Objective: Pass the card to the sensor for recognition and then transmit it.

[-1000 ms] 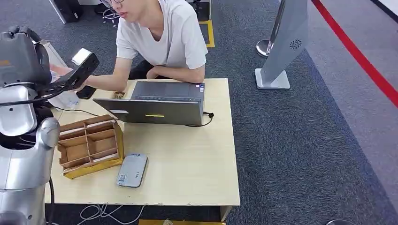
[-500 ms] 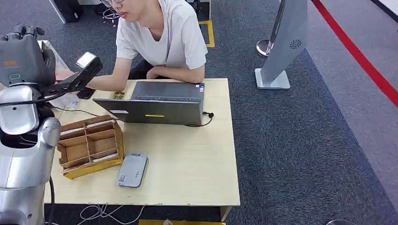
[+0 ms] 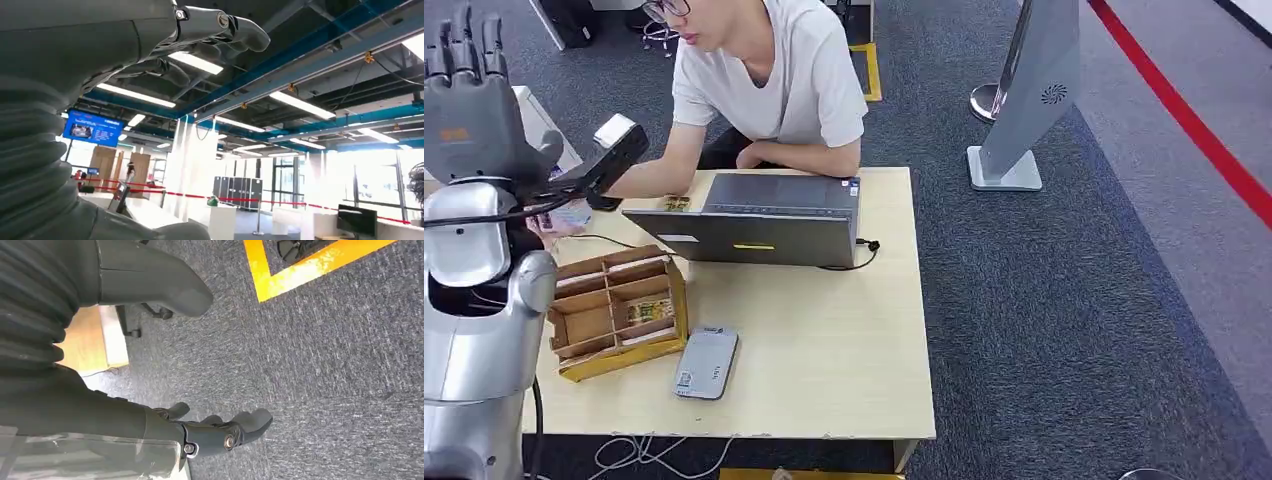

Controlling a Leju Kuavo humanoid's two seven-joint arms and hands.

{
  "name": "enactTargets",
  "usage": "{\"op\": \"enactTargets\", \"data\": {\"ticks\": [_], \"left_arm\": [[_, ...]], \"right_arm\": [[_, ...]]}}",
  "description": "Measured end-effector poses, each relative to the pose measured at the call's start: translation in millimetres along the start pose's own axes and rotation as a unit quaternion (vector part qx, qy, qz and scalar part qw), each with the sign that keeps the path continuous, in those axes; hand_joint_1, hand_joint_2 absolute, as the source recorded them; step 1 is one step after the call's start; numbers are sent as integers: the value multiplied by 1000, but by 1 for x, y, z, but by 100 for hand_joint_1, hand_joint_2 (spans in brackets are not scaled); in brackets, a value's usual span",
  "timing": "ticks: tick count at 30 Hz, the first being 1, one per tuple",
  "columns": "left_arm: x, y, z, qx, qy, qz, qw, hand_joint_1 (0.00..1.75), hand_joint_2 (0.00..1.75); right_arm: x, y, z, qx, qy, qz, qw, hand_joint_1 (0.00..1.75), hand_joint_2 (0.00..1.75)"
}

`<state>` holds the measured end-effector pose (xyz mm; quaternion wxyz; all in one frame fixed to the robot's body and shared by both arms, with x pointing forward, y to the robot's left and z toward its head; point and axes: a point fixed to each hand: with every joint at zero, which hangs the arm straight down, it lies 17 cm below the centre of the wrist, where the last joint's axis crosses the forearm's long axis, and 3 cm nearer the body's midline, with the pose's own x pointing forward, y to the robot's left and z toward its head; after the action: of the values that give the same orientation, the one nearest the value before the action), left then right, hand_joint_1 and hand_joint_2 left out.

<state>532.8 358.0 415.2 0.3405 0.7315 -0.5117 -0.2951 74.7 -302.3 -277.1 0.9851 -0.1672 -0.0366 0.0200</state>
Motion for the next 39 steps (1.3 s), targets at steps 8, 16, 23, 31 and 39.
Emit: {"op": "enactTargets", "data": {"ticks": [8,16,23,31,39], "left_arm": [[6,-5,5,-7,-2,6,1000,0,175],[8,-12,12,-14,-10,8,1000,0,175],[-10,-38,46,-26,-26,2,999,0,175],[-62,-51,76,-35,-14,-23,999,0,175],[-216,-51,105,-34,63,-80,994,0,175]], "right_arm": [[-1,-2,0,-4,2,-3,1000,0,175],[-2,-2,-1,-5,5,-4,1000,0,175],[-5,-2,-1,-4,8,-6,1000,0,175],[-7,-2,-1,-3,8,-15,1000,0,175],[-9,-1,-1,-2,5,-17,1000,0,175]]}}
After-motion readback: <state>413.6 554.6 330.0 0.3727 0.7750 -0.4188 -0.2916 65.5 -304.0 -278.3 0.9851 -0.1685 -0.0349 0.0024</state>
